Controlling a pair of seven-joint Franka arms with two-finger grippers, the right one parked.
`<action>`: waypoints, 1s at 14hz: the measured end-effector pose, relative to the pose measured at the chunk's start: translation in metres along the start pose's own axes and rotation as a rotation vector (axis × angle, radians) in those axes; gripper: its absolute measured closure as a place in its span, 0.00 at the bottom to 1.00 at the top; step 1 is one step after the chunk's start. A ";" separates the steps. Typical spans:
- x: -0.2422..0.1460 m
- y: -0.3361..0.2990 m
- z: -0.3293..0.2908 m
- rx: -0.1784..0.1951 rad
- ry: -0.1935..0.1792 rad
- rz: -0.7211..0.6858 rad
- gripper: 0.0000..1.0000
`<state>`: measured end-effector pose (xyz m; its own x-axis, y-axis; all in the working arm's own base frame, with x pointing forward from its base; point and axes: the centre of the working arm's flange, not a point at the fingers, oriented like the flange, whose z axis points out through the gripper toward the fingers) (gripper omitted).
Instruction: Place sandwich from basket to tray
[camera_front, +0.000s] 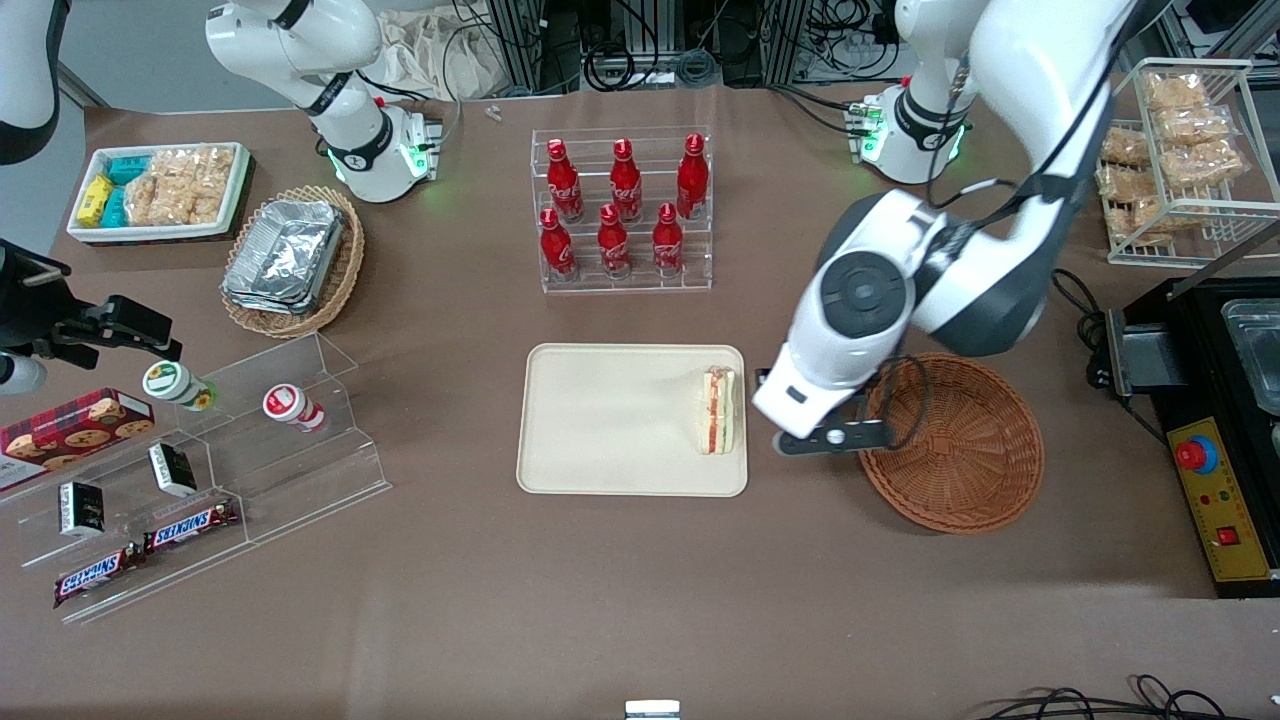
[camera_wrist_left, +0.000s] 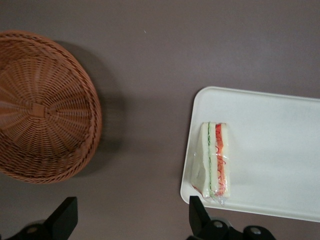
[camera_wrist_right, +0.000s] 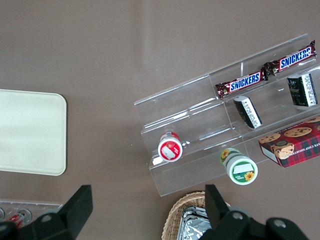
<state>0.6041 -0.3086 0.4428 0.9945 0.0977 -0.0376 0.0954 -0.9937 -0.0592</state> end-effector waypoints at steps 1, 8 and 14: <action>0.003 -0.009 -0.008 -0.003 0.008 -0.016 0.00; 0.023 -0.115 -0.056 -0.041 -0.045 0.050 0.00; 0.027 -0.192 -0.037 -0.016 -0.085 0.214 0.00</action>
<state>0.6146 -0.1169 0.4899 0.9850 -0.1118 -0.1314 -0.1160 -0.9929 -0.0247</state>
